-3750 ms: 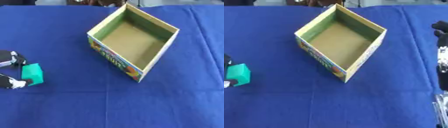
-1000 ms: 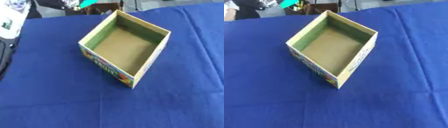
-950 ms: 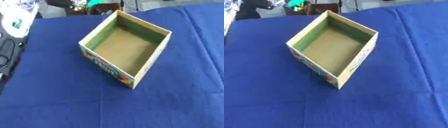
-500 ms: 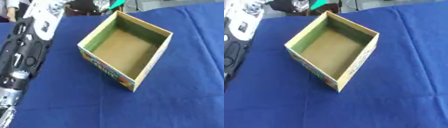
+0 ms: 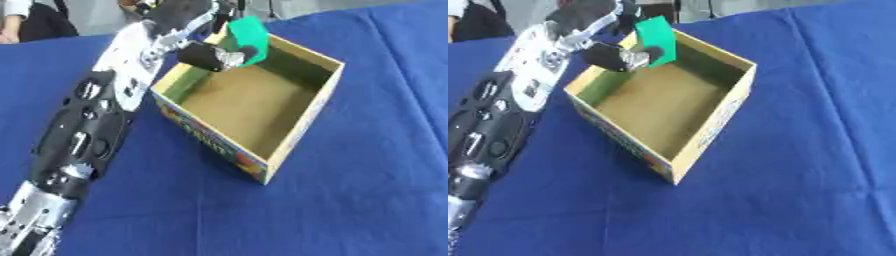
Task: Pick up objects on the table and place them in the box.
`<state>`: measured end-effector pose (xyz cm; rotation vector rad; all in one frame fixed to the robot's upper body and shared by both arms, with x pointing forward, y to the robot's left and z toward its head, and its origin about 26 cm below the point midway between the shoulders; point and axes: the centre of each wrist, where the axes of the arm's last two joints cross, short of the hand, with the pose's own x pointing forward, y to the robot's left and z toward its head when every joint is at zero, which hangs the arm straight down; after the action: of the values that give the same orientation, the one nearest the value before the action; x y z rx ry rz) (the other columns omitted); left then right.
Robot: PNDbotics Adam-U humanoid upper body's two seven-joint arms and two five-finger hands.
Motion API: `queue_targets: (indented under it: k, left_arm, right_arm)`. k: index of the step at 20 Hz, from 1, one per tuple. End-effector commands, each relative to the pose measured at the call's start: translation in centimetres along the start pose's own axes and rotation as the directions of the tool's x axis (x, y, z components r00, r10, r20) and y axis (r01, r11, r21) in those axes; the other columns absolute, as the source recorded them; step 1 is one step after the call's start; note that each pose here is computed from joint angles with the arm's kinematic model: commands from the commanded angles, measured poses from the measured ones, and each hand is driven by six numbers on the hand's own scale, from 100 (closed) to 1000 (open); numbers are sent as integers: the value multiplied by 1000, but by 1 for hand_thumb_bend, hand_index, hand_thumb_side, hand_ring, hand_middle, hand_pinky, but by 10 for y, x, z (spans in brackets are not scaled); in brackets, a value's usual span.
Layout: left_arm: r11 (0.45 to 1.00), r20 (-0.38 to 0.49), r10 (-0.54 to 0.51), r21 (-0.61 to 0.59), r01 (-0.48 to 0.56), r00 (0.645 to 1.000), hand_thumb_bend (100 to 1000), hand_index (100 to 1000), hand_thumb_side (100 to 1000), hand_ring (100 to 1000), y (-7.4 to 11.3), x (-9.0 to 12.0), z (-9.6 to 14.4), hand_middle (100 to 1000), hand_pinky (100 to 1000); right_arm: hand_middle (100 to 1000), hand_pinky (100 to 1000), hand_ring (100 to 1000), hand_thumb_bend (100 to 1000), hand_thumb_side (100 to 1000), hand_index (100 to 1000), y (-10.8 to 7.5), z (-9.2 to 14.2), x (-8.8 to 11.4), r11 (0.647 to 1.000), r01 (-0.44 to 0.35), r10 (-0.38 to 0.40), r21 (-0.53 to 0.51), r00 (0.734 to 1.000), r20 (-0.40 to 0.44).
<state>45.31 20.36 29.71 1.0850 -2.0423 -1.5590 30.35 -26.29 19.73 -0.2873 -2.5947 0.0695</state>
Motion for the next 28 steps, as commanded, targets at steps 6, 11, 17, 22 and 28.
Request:
queue_targets:
  k: [6, 11, 17, 22, 28]
  left_arm:
    - [993, 32, 57, -106, -53, 998, 100, 487, 763, 293, -24, 1, -3, 323, 253]
    - [986, 35, 92, -141, -86, 995, 100, 513, 766, 339, -34, 1, -2, 341, 300]
    - [970, 34, 118, -219, -107, 992, 310, 789, 890, 499, -41, -1, 0, 551, 461]
    - [965, 9, 117, -236, -111, 993, 525, 1000, 1000, 757, -34, -6, 6, 822, 647]
    - [991, -52, 115, -70, -118, 992, 628, 960, 1000, 748, -14, -13, 20, 787, 637]
  right_arm:
    - [737, 892, 900, 100, 771, 830, 2, -6, 6, 1000, 5, -4, -14, 999, 33]
    - [736, 893, 900, 100, 772, 830, 4, -5, 6, 1000, 4, -4, -8, 999, 32]
    - [736, 892, 900, 100, 772, 829, 3, -5, 6, 1000, 2, -1, -8, 999, 32]
    - [737, 892, 899, 100, 772, 829, 2, -3, 6, 1000, -2, 2, -12, 1000, 26]
    - [737, 891, 898, 100, 772, 829, -2, 1, 4, 1000, -15, 15, -21, 1000, 8]
